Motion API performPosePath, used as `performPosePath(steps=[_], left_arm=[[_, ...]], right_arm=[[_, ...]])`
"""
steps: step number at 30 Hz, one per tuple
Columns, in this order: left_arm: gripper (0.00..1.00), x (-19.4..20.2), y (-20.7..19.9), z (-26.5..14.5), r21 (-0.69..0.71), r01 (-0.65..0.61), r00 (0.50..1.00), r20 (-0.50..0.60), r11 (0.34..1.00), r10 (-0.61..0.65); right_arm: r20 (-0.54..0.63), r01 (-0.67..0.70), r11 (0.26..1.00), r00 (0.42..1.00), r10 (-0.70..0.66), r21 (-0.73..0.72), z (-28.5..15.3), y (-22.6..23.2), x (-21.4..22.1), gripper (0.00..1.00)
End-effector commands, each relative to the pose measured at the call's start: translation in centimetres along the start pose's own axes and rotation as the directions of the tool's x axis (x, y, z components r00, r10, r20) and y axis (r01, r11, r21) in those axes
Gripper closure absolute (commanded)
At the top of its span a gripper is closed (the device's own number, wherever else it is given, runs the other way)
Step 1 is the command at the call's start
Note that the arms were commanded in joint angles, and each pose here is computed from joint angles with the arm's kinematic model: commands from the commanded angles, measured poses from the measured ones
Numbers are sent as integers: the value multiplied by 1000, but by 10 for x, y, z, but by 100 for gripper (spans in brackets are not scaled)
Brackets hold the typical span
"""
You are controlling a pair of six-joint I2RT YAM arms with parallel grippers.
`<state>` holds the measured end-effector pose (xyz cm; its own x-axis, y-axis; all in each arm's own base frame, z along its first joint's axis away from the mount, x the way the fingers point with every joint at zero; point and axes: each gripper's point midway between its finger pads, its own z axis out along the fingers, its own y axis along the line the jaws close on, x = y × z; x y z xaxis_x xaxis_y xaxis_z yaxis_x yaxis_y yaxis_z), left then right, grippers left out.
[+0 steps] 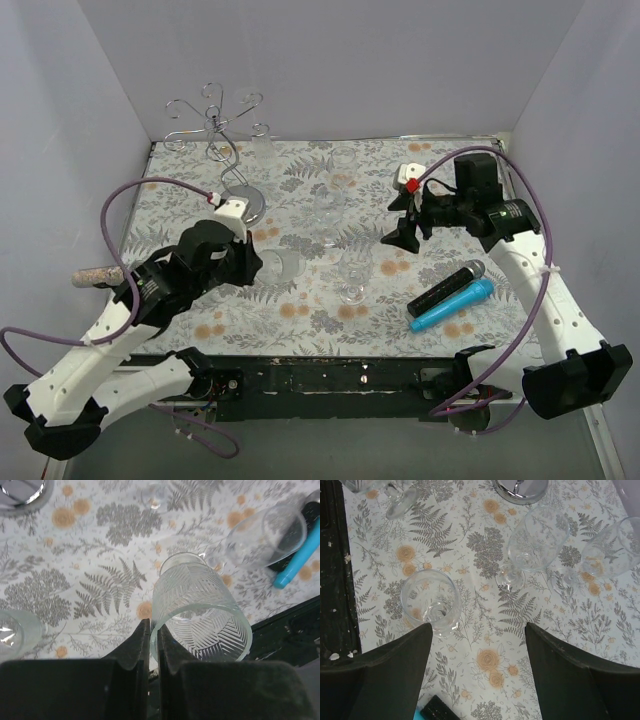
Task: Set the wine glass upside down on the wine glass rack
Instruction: Pick up the wine glass at the center of the board, then turn the wine glass upside down at the wine rack.
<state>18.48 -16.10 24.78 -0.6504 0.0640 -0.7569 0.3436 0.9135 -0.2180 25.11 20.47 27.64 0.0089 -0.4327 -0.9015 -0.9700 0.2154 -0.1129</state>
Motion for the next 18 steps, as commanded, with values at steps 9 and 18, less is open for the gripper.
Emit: performPosePath(steps=[9,18], left_arm=[[100,-141,-35,-55,176,55,834,533,983,-142],[100,-162,-59,-37,289,77,786,572,954,-236]], right_arm=[[106,50,999,993,-51,13,-37,9,-61,16],[150,-30,999,988,32,-19,-36,15,-67,16]])
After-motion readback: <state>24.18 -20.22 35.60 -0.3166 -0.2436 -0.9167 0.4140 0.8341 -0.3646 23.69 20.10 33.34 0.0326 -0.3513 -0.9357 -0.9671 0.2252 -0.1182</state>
